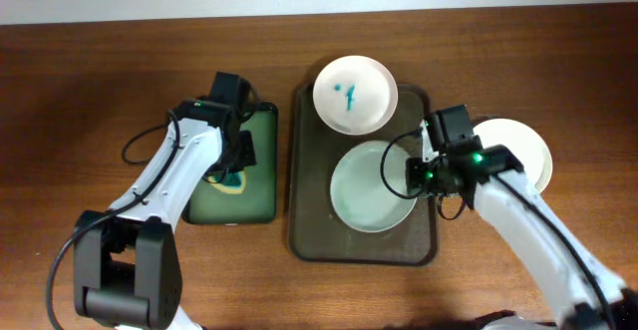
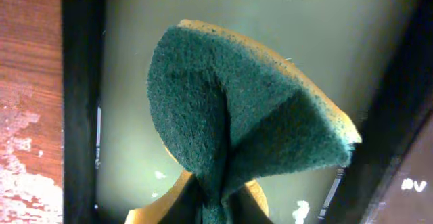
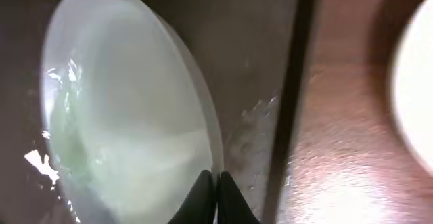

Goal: Clean dirty plates on tray and stack at the side

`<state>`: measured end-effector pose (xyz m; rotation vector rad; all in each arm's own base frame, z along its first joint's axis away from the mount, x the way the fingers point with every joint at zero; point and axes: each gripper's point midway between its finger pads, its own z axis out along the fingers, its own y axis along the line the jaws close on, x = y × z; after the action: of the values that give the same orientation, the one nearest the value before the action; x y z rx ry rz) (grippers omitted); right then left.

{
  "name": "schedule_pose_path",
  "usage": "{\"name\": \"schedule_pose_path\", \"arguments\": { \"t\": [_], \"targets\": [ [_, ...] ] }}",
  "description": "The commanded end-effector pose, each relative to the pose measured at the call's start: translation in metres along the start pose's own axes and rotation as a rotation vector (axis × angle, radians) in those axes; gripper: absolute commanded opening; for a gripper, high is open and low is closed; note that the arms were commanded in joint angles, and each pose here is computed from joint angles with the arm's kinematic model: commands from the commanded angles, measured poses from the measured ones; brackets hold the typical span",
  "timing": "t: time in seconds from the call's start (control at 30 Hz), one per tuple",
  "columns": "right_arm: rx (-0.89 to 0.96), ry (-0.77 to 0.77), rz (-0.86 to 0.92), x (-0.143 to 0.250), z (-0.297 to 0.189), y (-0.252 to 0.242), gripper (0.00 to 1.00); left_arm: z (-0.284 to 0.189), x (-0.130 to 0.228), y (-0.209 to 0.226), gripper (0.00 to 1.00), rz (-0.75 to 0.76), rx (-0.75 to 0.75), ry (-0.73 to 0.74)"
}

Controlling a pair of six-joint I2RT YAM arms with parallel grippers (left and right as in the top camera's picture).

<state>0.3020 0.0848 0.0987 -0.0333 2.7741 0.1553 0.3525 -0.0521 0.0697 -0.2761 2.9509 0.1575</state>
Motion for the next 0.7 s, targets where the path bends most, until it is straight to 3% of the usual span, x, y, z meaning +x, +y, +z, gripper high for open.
{"name": "schedule_pose_path", "arguments": {
  "t": [0.0, 0.07, 0.1, 0.13, 0.4, 0.67],
  "targets": [
    [0.115, -0.171, -0.041, -0.020, -0.037, 0.001, 0.04, -0.001, -0.006, 0.007, 0.32, -0.016, 0.002, -0.015],
    [0.200, -0.225, -0.051, -0.021, -0.049, -0.002, 0.04, -0.001, -0.005, 0.008, 0.59, -0.016, 0.001, -0.011],
    [0.281, -0.269, -0.081, -0.025, -0.058, -0.005, 0.04, -0.001, -0.004, 0.008, 0.92, -0.015, -0.001, -0.007],
    [0.319, -0.294, -0.110, -0.026, -0.063, -0.002, 0.04, -0.001, -0.003, 0.008, 1.00, -0.015, -0.001, -0.006],
    [0.534, -0.555, -0.310, -0.039, -0.119, 0.043, 0.04, -0.001, -0.003, 0.008, 0.99, -0.014, -0.002, -0.004],
    [0.653, -0.647, -0.502, -0.027, -0.145, 0.065, 0.04, -0.001, -0.003, 0.008, 0.99, -0.014, -0.002, -0.004]
  ]
}}
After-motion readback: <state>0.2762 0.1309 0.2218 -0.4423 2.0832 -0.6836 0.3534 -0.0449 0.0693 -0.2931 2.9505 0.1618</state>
